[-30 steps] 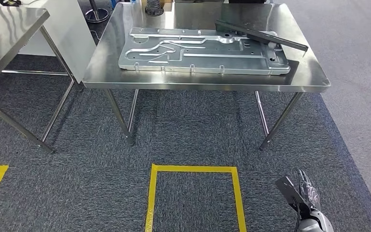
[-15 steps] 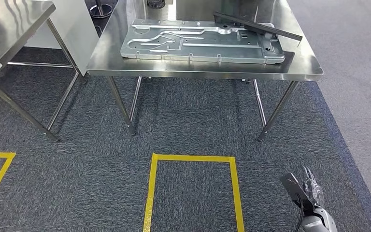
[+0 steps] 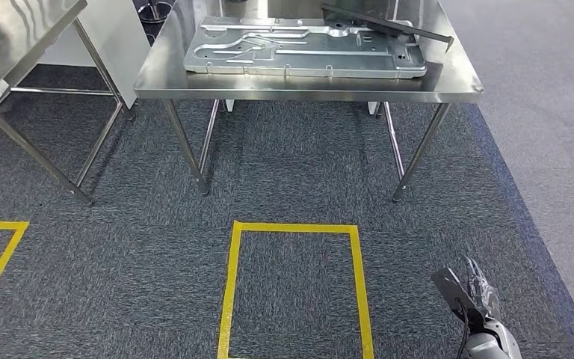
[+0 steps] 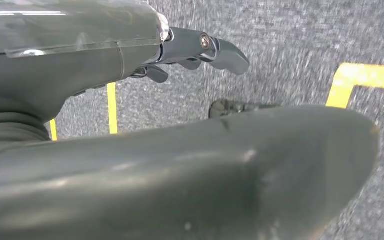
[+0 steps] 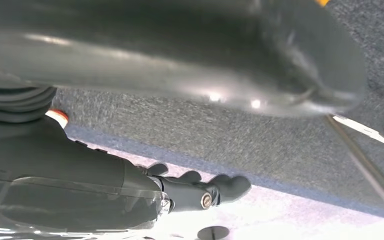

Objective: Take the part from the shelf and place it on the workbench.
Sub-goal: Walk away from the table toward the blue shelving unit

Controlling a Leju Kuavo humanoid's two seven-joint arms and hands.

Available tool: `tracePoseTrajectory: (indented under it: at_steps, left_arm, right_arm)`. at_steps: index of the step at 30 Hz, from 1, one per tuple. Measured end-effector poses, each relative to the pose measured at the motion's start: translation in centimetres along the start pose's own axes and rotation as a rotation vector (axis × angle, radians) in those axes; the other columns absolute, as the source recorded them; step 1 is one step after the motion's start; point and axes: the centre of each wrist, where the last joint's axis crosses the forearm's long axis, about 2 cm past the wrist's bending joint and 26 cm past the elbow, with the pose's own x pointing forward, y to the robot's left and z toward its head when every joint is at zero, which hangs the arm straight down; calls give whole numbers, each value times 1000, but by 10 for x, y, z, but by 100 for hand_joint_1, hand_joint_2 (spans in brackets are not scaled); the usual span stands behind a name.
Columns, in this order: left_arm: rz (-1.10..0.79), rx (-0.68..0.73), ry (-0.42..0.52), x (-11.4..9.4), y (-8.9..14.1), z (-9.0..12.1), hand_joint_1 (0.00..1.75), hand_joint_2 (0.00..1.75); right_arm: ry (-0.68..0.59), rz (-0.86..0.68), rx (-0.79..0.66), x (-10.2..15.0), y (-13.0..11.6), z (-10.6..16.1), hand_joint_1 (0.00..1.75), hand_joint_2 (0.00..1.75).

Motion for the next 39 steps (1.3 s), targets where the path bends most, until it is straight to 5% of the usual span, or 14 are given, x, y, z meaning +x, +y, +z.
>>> tracePoseTrajectory:
  at_steps: [24, 27, 29, 31, 32, 33, 39]
  left_arm:
    - [-19, 7, 4, -2, 0, 0, 0, 0]
    - [-19, 7, 4, -2, 0, 0, 0, 131]
    - [-19, 8, 3, -1, 0, 0, 0, 131]
    - [-20, 11, 5, -2, -1, 0, 0, 131]
    - [-23, 11, 6, -2, -1, 0, 0, 175]
    - [-26, 11, 6, -1, -2, 0, 0, 175]
    - [-73, -15, 19, 0, -9, 1, 0, 175]
  right_arm:
    - [58, -81, 164, -6, 10, 9, 0, 0]
    - [58, -83, 168, -6, 9, 8, 0, 0]
    - [65, -110, 195, -6, 11, 9, 0, 0]
    - [92, -180, 262, -4, 20, 13, 0, 87]
    - [120, -221, 305, -1, 29, 17, 0, 131]
    - [158, -257, 348, 3, 41, 24, 0, 175]
    - [510, -388, 550, 28, 125, 91, 0, 175]
